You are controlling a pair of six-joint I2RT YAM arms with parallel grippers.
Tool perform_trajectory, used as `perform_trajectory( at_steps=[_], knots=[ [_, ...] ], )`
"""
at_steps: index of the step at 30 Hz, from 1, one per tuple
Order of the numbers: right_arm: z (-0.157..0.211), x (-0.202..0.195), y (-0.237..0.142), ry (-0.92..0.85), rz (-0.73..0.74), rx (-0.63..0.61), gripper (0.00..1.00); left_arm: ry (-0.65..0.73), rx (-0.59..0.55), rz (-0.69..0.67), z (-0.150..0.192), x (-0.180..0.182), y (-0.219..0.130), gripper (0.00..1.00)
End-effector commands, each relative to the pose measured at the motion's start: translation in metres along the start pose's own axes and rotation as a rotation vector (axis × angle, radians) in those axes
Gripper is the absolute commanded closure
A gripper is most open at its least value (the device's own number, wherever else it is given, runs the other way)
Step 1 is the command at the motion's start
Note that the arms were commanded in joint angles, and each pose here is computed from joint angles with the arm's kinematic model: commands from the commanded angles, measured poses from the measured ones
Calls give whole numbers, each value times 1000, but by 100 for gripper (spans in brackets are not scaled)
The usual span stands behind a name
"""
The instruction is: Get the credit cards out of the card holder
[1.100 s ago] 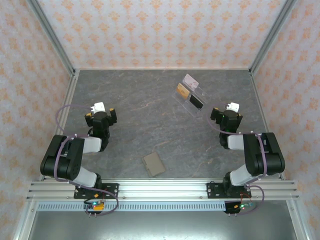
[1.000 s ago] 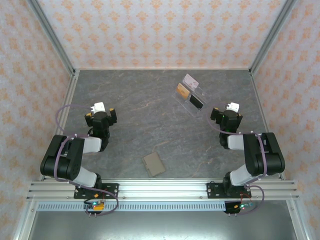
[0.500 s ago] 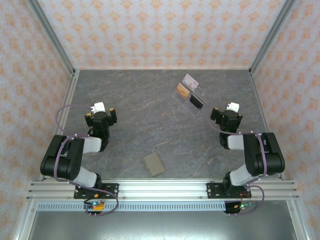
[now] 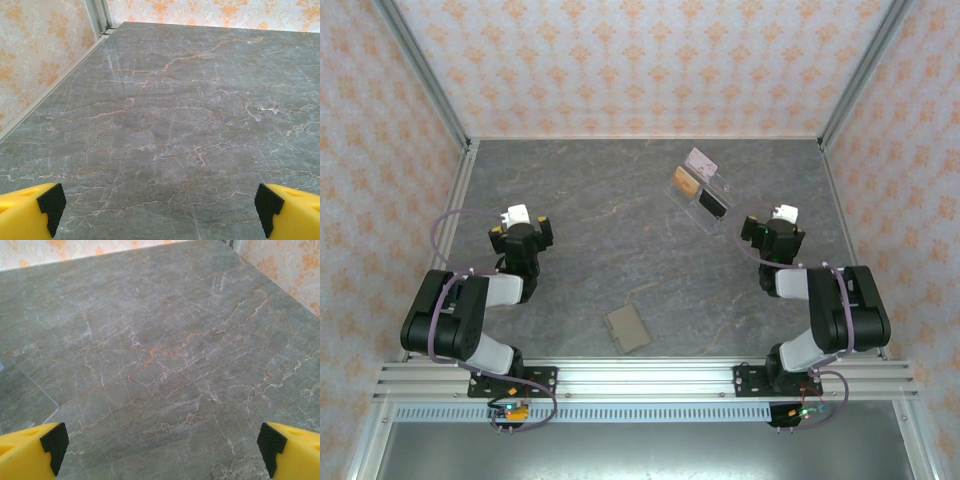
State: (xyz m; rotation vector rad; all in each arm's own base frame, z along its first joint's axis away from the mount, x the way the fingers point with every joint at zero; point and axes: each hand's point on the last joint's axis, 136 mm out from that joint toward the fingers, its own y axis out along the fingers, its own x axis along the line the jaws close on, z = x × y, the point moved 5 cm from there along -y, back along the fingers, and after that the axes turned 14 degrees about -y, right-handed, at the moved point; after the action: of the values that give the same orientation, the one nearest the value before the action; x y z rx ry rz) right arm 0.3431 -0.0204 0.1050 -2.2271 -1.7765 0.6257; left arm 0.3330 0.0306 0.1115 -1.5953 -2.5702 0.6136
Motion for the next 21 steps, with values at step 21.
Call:
perform_trajectory(
  at_steps=[21],
  knots=[
    [-103,-23,-103,360,-72,168,1,87,149,-7,-41,-24,-10,0]
  ],
)
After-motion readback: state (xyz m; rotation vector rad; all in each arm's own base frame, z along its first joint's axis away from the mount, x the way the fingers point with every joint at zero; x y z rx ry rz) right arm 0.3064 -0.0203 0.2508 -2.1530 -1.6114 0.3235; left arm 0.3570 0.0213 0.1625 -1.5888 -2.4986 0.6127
